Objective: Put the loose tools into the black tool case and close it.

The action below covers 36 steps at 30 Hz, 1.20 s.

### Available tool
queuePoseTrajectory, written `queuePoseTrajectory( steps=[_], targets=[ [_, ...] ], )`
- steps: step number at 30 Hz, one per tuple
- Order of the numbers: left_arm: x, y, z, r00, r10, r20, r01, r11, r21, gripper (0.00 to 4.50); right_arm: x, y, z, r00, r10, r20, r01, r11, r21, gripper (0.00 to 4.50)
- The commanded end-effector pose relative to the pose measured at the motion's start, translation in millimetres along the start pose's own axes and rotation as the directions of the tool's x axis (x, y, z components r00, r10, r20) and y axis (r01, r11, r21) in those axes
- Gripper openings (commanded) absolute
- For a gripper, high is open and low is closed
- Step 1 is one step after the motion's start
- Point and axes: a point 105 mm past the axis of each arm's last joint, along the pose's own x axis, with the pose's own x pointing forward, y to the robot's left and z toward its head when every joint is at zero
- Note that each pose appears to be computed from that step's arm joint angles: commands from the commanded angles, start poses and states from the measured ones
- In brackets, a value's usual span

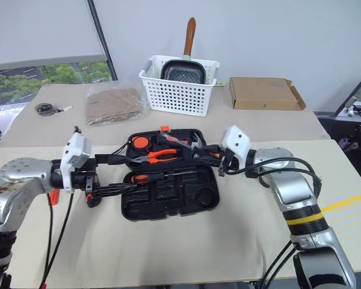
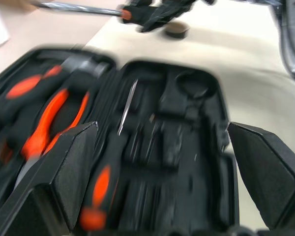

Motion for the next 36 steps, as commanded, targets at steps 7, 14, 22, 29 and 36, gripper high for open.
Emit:
queuePoseTrajectory(
  steps=[7, 14, 22, 29, 36],
  targets=[
    [-18, -28, -4, 0.996, 0.086, -0.031, -0.087, 0.996, -0.013, 4.50, 23, 7, -15, 0.948, 0.306, -0.090, -0.317, 0.936, -0.155, 0.95],
    [-21, -32, -9, 0.994, 0.103, -0.044, -0.104, 0.994, -0.025, 4.50, 26, 4, -20, 0.933, 0.342, -0.117, -0.357, 0.921, -0.157, 1.45],
    [-18, -29, -11, 0.996, 0.076, -0.044, -0.077, 0.997, -0.027, 4.50, 24, -8, 11, 0.960, 0.277, 0.047, -0.268, 0.952, -0.145, 4.22],
    [-17, -25, -14, 0.997, 0.062, -0.048, -0.063, 0.998, -0.021, 4.50, 24, -21, 29, 0.971, 0.077, 0.225, -0.078, 0.997, -0.004, 3.91],
    [-13, -23, -16, 0.998, 0.040, -0.044, -0.041, 0.999, -0.013, 4.50, 38, -9, 1, 0.994, 0.021, 0.106, -0.017, 0.999, -0.033, 1.64]
  ],
)
